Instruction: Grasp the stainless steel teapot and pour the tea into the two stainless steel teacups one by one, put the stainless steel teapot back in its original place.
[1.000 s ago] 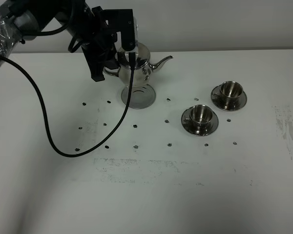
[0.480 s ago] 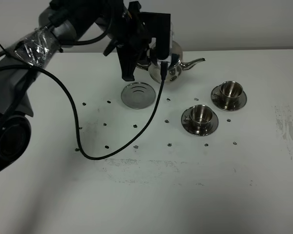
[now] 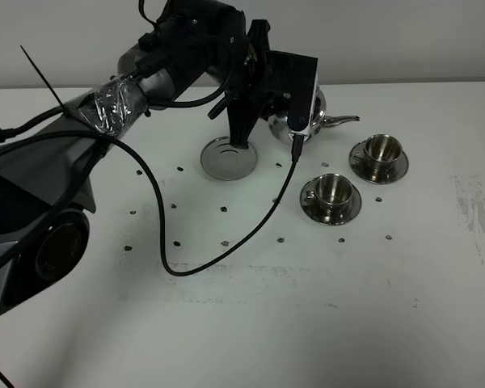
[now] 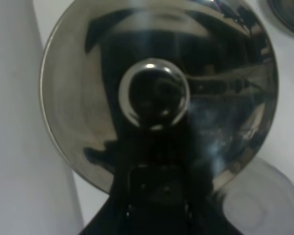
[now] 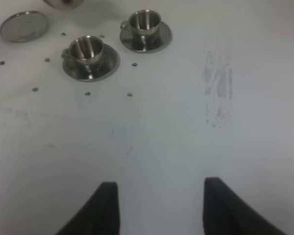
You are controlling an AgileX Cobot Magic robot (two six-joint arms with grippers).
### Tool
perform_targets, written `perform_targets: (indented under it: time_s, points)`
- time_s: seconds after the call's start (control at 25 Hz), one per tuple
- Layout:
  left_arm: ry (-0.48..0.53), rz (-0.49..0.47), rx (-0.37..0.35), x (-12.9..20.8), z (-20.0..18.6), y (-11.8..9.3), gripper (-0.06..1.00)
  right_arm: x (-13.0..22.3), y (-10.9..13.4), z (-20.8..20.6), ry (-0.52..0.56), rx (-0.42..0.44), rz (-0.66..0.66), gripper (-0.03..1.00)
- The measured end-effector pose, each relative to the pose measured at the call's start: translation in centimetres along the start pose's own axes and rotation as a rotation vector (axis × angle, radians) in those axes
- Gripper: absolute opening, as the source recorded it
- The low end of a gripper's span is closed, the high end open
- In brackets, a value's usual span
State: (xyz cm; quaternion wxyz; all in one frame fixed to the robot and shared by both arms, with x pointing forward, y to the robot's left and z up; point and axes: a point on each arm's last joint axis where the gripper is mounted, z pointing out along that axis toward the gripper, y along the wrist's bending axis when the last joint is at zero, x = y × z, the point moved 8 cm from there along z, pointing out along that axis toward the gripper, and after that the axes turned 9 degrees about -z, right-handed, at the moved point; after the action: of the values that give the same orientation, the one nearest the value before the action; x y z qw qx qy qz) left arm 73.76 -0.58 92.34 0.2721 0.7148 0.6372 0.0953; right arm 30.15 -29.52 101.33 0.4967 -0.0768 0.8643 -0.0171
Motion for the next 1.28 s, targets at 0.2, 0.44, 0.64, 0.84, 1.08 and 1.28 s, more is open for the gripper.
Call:
perform_targets:
  time_s: [0.2,0.44,0.64,0.84,1.08,1.28]
  points:
    - [-0.008,0.011,-0.065,-0.6,0.6,0.7,0.21,0.0,0.0,0.0,0.0,0.0,0.0,0.41]
    - [0.009,0.05,-0.122,-0.5,1.5,1.3,0.21,0.0,0.0,0.0,0.0,0.0,0.0,0.41]
    - [0.019,0.082,-0.148,-0.5,2.7,1.3,0.21,0.0,0.0,0.0,0.0,0.0,0.0,0.41]
    - [0.024,0.13,-0.18,-1.3,3.0,1.2,0.21,0.0,0.0,0.0,0.0,0.0,0.0,0.41]
    - [0.043,0.203,-0.222,-2.2,3.1,1.4,0.21,0.0,0.0,0.0,0.0,0.0,0.0,0.41]
    - [0.063,0.244,-0.224,-2.4,3.9,0.9,0.21,0.0,0.0,0.0,0.0,0.0,0.0,0.41]
